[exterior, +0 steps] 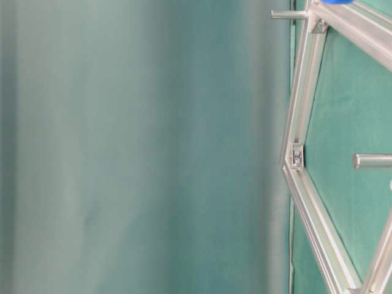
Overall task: Find the location of the shaft and insert the gear.
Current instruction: 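Lift the blue gear off the table with the right gripper, then carry the gear left toward the frame's lower shaft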
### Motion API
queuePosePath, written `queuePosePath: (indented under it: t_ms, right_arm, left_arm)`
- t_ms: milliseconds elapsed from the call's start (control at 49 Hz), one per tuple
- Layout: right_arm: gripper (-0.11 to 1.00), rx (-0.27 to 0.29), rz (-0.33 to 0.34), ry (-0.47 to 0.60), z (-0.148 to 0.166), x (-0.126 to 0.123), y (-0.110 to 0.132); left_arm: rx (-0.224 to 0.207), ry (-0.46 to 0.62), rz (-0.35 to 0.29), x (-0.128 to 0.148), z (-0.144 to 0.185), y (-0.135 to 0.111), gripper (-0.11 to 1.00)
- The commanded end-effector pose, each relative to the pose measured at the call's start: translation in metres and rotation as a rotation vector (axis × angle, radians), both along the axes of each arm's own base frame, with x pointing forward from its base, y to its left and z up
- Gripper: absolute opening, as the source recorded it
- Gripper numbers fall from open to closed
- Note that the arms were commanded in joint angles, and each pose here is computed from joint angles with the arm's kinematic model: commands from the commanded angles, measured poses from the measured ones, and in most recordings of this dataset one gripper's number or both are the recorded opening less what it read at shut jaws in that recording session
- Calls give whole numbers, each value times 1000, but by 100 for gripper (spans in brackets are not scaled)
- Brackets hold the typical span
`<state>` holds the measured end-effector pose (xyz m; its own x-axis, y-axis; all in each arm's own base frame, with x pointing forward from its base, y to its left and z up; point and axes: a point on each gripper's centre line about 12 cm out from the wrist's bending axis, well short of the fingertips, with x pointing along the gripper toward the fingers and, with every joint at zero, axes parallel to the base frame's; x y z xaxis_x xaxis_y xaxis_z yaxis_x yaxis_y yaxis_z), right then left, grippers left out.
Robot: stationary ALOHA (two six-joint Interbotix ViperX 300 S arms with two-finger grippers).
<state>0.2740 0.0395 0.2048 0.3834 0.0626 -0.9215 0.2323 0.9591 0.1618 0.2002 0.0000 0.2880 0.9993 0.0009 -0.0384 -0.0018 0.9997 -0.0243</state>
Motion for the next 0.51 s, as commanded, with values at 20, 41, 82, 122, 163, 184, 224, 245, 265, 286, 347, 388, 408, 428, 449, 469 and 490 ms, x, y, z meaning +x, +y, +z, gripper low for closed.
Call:
queuePosePath:
  t_ms: [20, 41, 82, 122, 163, 184, 224, 245, 265, 286, 347, 388, 408, 428, 449, 469, 490]
  right_arm:
    - [70, 4, 2, -64, 22, 7, 1]
    - [70, 6, 2, -67, 23, 7, 1]
    - [70, 5, 4, -71, 24, 7, 1]
    - [70, 6, 4, -75, 25, 8, 2]
    - [70, 7, 2, -78, 26, 9, 2]
    - [70, 7, 1, -80, 26, 10, 1]
    - [70, 9, 1, -87, 28, 12, 2]
    - [70, 9, 0, -88, 29, 13, 2]
    - [70, 10, 0, -93, 30, 14, 2]
    - [70, 11, -2, -93, 30, 16, 3]
    - [70, 13, -5, -99, 32, 20, 3]
    - [70, 13, -7, -99, 33, 24, 3]
    - [70, 14, -6, -100, 34, 26, 4]
    - [70, 12, -7, -99, 34, 28, 4]
    - [70, 14, -6, -99, 35, 30, 5]
    - [70, 12, -7, -97, 35, 32, 4]
    - [70, 12, -5, -99, 36, 35, 5]
  left_arm:
    - [-5, -23, 0, 2, 10, 0, 2]
    - [-3, -26, 0, 3, 11, 0, 2]
    - [-5, -26, 0, 3, 11, 0, 2]
    - [-5, -21, 0, 3, 10, 0, 2]
    - [-3, -23, 0, 3, 10, 0, 2]
    - [-5, -20, 0, 3, 10, 0, 2]
    - [-5, -21, 0, 3, 10, 0, 2]
    - [-6, -21, 1, 3, 10, 0, 2]
    - [-5, -20, 0, 3, 9, 0, 2]
    - [-5, -18, 0, 3, 9, 0, 2]
    - [-6, -18, 2, 3, 9, 0, 2]
    - [-8, -18, 1, 3, 9, 0, 2]
    - [-8, -18, 1, 3, 9, 0, 2]
    - [-8, -17, 1, 4, 9, 0, 2]
    - [-8, -18, 1, 4, 9, 0, 2]
    - [-8, -18, 1, 4, 9, 0, 2]
    - [-8, -18, 1, 4, 9, 0, 2]
